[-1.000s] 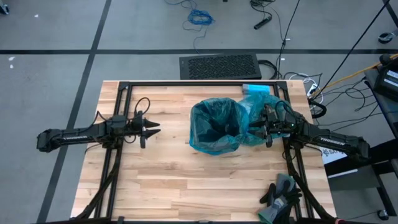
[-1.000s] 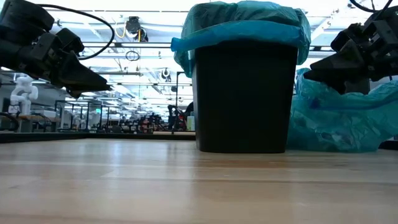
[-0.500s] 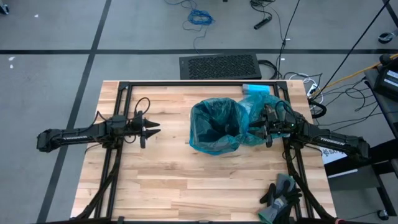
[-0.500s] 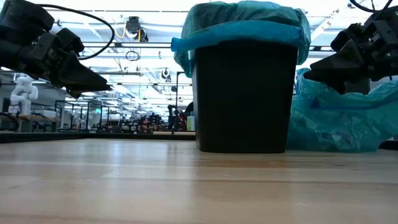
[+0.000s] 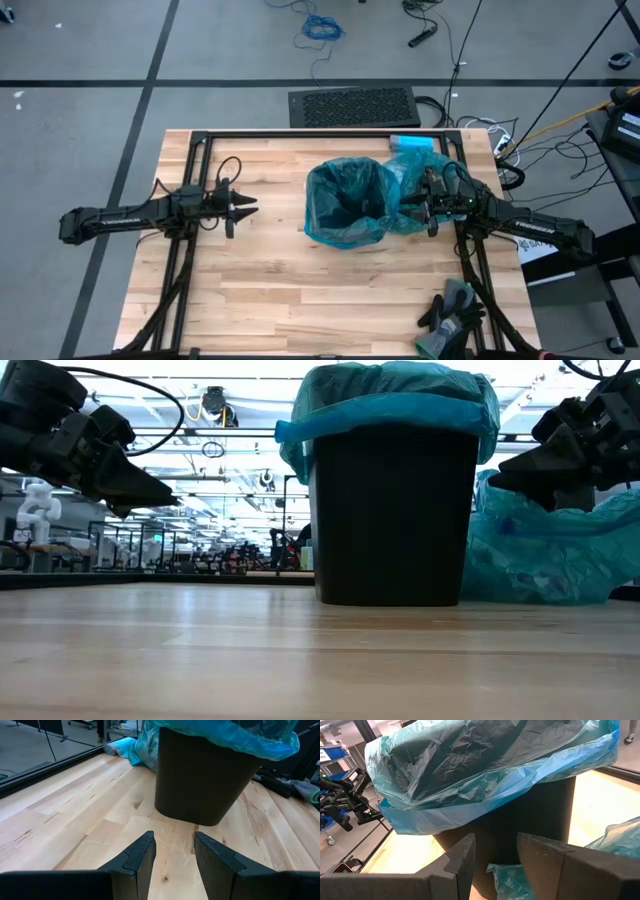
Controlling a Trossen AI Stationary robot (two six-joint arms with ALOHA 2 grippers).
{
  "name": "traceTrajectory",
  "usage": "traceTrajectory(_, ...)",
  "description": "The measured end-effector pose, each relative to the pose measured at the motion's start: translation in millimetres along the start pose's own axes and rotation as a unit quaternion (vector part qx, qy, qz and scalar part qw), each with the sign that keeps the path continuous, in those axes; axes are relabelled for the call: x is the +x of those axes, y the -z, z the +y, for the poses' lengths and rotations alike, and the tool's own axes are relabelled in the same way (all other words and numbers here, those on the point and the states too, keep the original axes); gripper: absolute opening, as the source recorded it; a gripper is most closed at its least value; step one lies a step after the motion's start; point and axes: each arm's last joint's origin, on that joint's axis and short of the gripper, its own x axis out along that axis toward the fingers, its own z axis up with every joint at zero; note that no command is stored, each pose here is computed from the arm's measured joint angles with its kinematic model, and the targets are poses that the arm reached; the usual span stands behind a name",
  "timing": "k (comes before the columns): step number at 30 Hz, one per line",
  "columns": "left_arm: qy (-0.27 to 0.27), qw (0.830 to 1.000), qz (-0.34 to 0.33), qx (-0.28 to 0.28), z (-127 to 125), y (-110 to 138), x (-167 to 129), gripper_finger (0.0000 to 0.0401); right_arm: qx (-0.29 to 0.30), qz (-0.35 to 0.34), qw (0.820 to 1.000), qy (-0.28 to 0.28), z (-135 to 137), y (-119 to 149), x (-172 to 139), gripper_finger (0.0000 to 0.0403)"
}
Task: Place trash/remove bag and relplace
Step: Return to Home Position
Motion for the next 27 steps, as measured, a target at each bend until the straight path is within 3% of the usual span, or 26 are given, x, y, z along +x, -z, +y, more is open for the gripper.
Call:
traceTrajectory(19,0.000,1.000,0.000,0.000,0,0,0,0.0141,-0.007,0.022,0.998,-0.065,14,4,3,0.0139)
traceTrajectory(27,0.000,1.000,0.000,0.000,0,0,0,0.0141,-0.008,0.023,0.997,-0.069,15,5,3,0.0139)
